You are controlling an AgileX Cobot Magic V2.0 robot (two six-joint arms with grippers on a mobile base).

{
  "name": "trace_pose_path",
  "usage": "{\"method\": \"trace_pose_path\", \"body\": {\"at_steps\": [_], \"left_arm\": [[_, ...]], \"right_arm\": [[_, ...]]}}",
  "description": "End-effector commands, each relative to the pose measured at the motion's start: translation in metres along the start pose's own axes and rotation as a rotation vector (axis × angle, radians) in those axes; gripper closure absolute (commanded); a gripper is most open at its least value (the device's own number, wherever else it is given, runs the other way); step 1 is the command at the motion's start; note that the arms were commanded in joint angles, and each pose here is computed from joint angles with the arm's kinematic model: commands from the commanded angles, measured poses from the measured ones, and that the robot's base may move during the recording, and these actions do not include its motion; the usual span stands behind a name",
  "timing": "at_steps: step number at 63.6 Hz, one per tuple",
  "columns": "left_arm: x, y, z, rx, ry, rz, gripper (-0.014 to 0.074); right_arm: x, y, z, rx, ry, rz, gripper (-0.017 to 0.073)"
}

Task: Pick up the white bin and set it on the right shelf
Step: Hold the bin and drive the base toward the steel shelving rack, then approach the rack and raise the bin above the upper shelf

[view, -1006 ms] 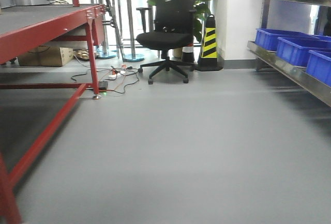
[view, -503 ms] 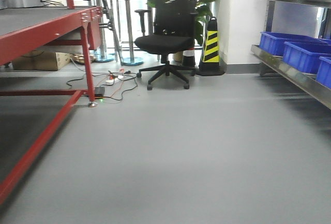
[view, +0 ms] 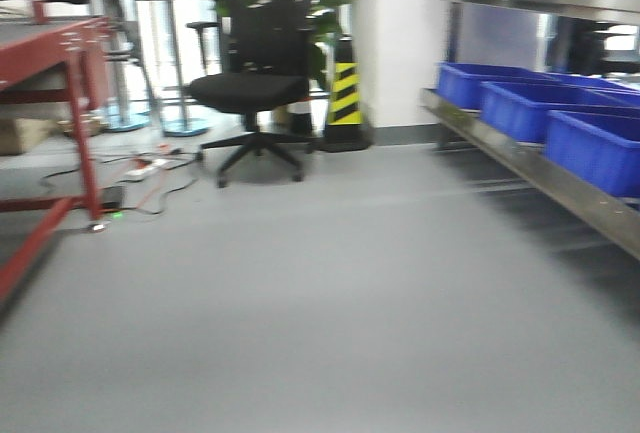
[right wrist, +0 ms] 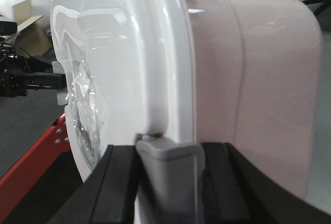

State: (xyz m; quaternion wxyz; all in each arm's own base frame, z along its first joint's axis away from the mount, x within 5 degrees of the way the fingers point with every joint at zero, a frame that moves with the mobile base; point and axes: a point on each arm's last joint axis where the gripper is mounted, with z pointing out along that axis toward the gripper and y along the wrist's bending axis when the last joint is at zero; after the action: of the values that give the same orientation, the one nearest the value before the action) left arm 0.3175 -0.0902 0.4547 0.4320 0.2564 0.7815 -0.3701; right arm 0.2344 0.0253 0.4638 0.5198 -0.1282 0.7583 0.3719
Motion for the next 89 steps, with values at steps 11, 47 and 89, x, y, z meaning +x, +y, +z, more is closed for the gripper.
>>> {"method": "trace_pose_path", "body": {"at_steps": [11,47,89], "left_arm": [[-0.0063,-0.0631,-0.0111,0.312,0.006,0.067,0.0720],[-0.0063,-0.0631,-0.0111,0.312,0.006,0.067,0.0720],[-0.0063,-0.0631,-0.0111,0.312,0.006,0.067,0.0720]], "right_arm": [[-0.0052,0.0513,-0.0103,-0.346,-0.009,0.026,0.0487],[-0.0052,0.0513,-0.0103,-0.346,-0.009,0.026,0.0487],[-0.0052,0.0513,-0.0103,-0.346,-0.009,0.026,0.0487]]}}
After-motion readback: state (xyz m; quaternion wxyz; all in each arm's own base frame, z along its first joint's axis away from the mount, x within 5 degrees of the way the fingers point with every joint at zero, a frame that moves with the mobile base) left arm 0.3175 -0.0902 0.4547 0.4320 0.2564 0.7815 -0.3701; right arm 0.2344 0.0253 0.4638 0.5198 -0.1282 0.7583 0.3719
